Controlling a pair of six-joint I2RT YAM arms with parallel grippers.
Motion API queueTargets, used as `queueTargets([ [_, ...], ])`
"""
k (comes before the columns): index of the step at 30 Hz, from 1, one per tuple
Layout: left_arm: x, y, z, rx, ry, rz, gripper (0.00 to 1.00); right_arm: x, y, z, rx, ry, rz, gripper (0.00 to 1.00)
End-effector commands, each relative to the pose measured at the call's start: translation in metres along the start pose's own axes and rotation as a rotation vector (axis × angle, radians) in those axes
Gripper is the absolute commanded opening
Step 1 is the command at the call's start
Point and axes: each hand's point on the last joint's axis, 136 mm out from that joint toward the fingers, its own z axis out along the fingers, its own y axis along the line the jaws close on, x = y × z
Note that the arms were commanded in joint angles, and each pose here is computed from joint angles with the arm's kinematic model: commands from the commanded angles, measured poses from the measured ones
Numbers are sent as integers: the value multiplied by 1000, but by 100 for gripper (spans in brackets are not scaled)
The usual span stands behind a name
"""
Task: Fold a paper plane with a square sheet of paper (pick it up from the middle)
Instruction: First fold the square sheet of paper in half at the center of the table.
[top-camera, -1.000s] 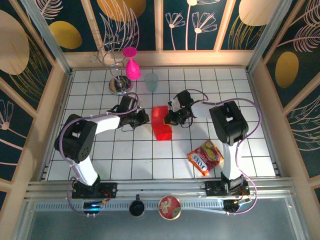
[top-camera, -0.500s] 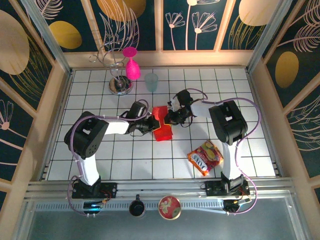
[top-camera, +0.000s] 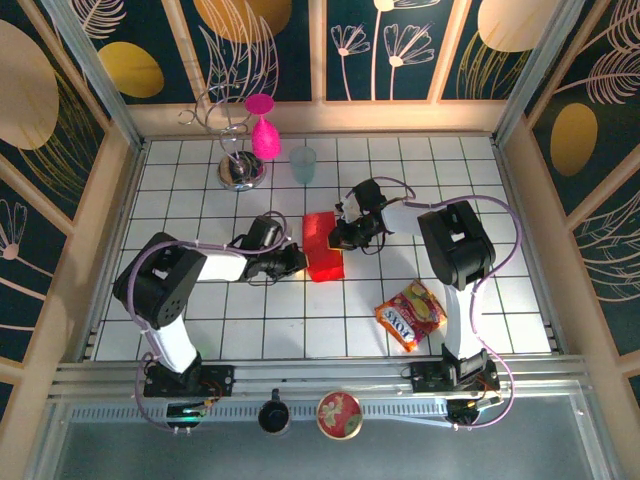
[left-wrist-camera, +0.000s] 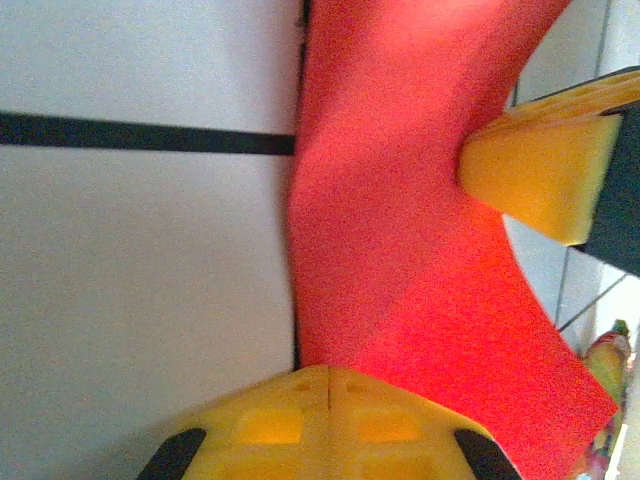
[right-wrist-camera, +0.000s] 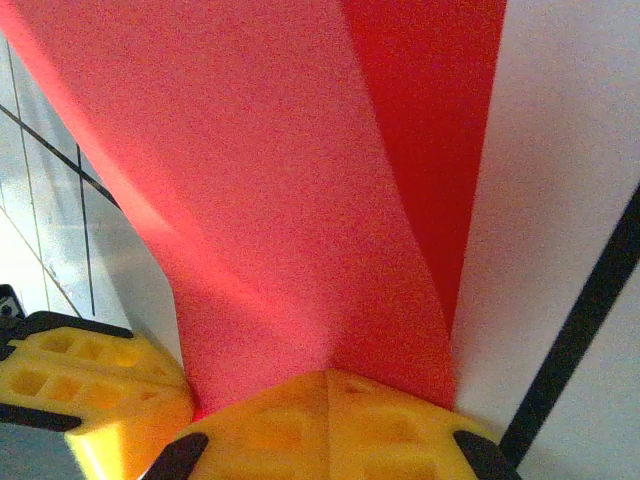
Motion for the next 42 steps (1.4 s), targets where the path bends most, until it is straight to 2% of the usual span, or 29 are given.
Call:
queueTargets([
  [1, 6, 16, -12, -100, 18, 10, 0, 65, -118, 19, 392, 148, 158, 0],
  [4, -18, -25, -22, 1, -48, 45, 0, 65, -118, 19, 391, 146, 161, 0],
  [7, -28, -54, -18, 74, -58, 66, 0, 67, -118, 19, 388, 148, 167, 0],
  [13, -17, -59, 22, 101, 27, 52, 0, 69, -118, 21, 382, 150, 177, 0],
  [21, 15, -22, 29, 48, 106, 30, 0, 67, -119, 23, 385, 153, 178, 0],
  [28, 58, 19, 13, -47, 197, 60, 0, 69, -122, 24, 393, 155, 190, 0],
  [30, 68, 34, 6, -115, 228, 83, 0, 69, -122, 24, 390, 153, 195, 0],
  [34, 78, 47, -5, -181, 251, 93, 0, 69, -122, 24, 389, 149, 200, 0],
  [37, 68, 34, -13, -170, 211, 111, 0, 69, -121, 23, 388, 146, 201, 0],
  [42, 19, -11, -26, -102, 7, 120, 0, 69, -121, 22, 392, 142, 200, 0],
])
